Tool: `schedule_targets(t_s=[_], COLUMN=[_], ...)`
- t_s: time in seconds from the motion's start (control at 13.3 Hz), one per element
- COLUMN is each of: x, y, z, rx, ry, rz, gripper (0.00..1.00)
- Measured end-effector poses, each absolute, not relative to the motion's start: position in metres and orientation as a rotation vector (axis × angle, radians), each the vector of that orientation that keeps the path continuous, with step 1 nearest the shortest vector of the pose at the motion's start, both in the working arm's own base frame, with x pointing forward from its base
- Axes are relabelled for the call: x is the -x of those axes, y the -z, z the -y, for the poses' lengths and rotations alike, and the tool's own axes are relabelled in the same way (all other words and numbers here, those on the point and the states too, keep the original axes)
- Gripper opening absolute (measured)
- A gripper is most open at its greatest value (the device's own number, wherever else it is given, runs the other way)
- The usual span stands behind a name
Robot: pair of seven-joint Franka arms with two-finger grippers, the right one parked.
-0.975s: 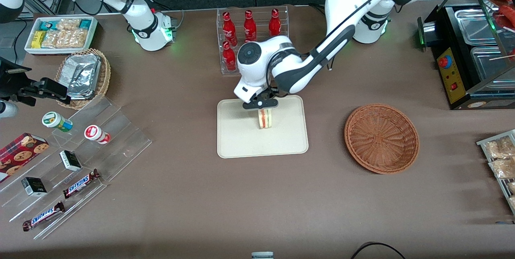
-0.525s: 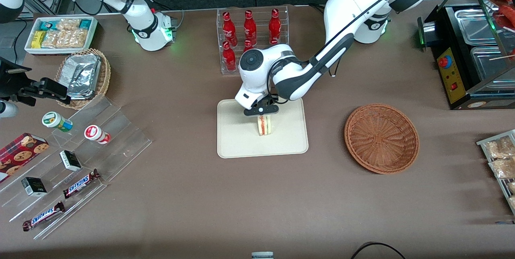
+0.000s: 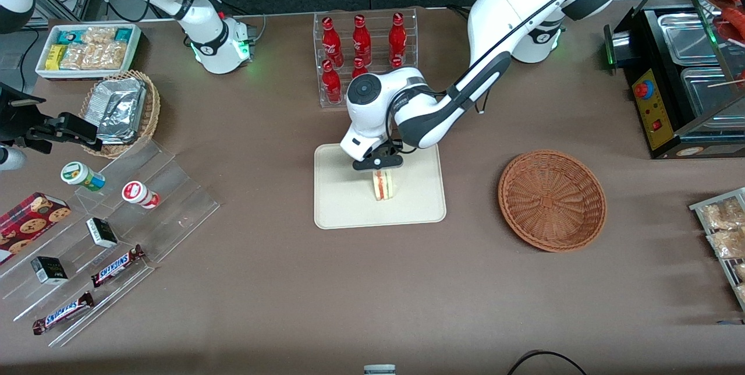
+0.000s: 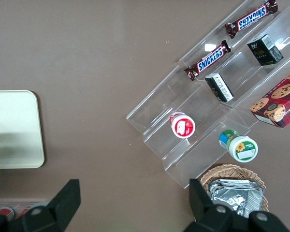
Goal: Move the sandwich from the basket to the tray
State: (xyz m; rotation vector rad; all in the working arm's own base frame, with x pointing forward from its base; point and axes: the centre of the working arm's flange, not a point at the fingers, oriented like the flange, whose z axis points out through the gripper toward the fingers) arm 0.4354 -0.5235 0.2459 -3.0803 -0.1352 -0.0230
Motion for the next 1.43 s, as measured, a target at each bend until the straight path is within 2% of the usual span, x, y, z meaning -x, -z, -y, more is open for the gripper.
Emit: schedule_targets(t_s=[0.45,0.53,0.75,1.12,1.43], x=[-0.446,-0.448,-0.457,-0.481,-0.497], y=[-0.264,-0.277,-0.346,-0.462,-0.545], z=[0.522,0.521,0.507,0.429,0.345], rx=[3.054,3.054,3.047,2.963,2.919], ry=[0.013,-0.008,-0.011,-0.027,-0.161], rz=[0.196,0.235,0.356,0.548,0.444], gripper=[0.94,1.00,1.00,1.00,1.00])
